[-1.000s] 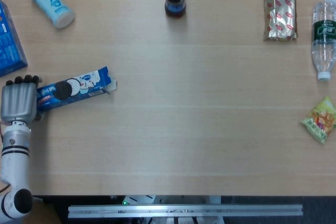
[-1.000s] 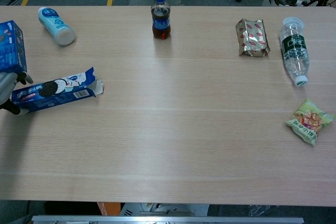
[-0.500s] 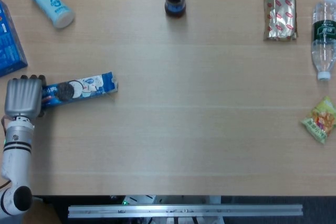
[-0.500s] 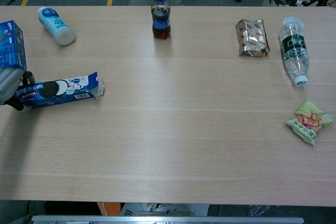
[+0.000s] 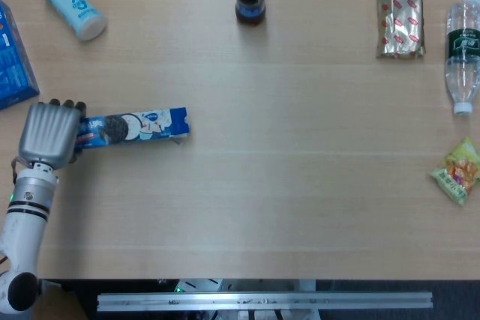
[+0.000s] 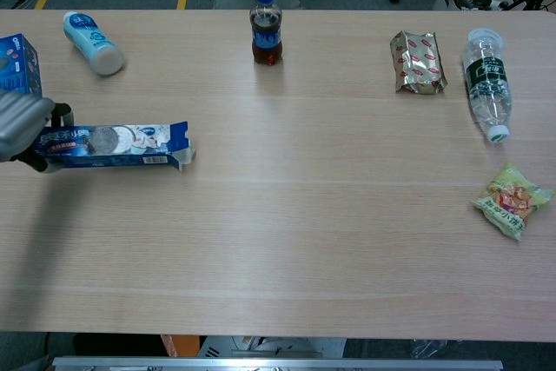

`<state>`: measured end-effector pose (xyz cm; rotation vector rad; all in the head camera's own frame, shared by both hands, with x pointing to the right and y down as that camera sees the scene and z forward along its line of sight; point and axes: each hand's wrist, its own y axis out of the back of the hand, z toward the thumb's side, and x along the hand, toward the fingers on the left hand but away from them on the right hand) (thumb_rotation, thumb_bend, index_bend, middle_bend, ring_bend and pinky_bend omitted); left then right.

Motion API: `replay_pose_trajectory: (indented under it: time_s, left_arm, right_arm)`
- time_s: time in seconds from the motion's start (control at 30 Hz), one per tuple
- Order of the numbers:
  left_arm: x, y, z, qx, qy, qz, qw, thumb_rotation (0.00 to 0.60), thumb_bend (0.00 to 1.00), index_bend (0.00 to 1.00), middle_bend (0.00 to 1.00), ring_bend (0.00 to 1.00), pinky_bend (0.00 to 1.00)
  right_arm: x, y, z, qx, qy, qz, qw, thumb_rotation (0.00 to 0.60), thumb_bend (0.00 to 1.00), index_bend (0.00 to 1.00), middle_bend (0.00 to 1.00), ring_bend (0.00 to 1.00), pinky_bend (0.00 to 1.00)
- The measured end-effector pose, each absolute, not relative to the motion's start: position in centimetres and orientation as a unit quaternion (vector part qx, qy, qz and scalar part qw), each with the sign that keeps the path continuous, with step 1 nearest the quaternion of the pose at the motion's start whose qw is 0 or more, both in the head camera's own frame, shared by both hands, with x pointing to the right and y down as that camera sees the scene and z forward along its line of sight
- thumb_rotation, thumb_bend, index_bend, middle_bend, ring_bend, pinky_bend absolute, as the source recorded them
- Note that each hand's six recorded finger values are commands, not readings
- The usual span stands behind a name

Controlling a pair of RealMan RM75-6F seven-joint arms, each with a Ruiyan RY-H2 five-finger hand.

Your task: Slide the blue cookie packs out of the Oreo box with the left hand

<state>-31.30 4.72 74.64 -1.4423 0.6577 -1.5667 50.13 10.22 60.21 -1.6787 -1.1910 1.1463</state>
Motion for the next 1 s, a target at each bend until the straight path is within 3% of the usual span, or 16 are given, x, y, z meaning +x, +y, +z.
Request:
replay_pose_trajectory:
  time_s: [0.53,1.0]
  left_arm:
    - [-24.8,3.8,70.9,-0.572,0.183,-0.574,0.556,0.6,0.17,0.47,0.48,0.45,0.58]
    - [-23.2,2.0,68.9,-0.537,0.193,-0.566,0.595,0.6,0.17,0.47,0.48,0.45,0.58]
  right_arm:
    - [50.2,10.4,60.0,-0.657,-0.47,0.447,0.384,0.6,0.08,0.42,0.44,0.48,0.44]
    - [50.8,10.7,60.1,-0.655,-0.472,0.451,0.38,0.6,0.08,0.42,0.44,0.48,0.44]
